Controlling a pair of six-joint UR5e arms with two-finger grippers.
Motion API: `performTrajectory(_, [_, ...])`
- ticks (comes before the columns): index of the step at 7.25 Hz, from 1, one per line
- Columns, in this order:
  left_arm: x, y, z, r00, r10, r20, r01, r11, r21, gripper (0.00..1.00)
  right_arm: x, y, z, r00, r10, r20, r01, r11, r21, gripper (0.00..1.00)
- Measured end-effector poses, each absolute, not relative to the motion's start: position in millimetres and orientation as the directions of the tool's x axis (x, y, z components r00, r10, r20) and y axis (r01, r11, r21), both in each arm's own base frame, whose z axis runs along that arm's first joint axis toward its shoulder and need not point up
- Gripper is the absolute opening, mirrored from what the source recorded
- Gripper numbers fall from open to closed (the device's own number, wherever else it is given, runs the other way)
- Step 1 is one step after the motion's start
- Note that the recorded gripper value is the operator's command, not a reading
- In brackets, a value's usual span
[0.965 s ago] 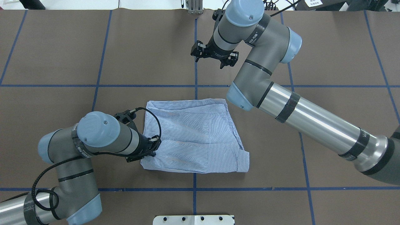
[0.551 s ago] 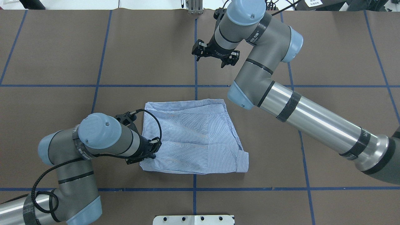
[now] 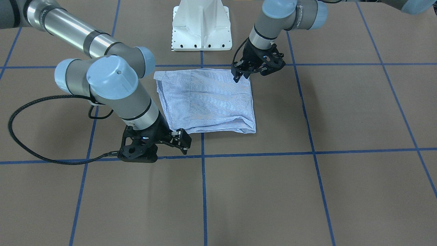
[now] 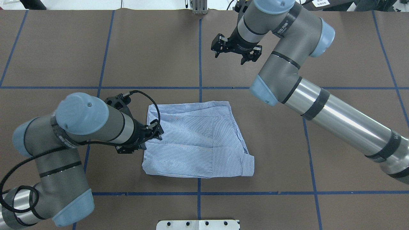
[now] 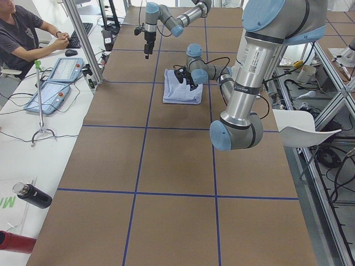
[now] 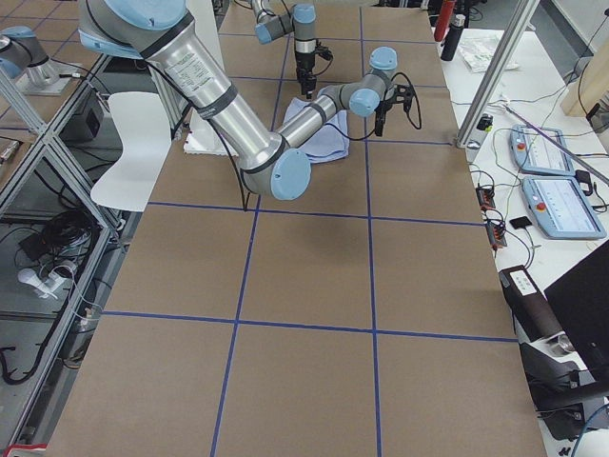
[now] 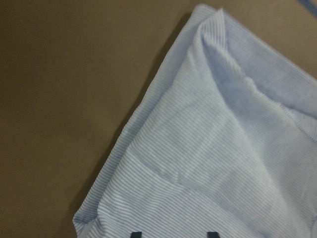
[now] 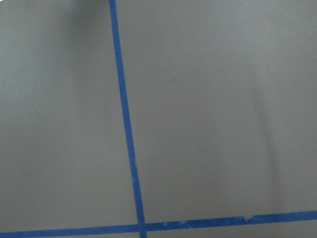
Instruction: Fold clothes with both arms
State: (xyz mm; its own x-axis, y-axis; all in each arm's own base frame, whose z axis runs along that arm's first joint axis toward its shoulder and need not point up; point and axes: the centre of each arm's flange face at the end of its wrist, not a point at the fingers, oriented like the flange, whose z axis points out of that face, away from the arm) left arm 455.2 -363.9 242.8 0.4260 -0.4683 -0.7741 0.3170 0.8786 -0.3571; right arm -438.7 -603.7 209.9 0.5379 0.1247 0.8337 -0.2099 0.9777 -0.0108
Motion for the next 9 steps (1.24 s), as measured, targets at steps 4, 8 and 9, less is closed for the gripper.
performTrajectory(4, [326,-464,261,0.570,-0.181,-0.801,0.330,0.944,0.021,1.00,-285,-598,275,0.649,-0.011,0.761,-0.092,0.991,0.093,1.00])
performTrajectory(8, [133,-534,348,0.746,0.031,-0.665,0.199,0.943,0.267,1.00,-133,-602,403,0.673,-0.185,0.716,0.056,0.978,0.200,1.00])
performTrajectory(9, [84,-542,378,0.770,0.072,-0.634,0.156,0.943,0.296,1.00,-100,-594,437,0.679,-0.219,0.701,0.087,0.972,0.219,1.00])
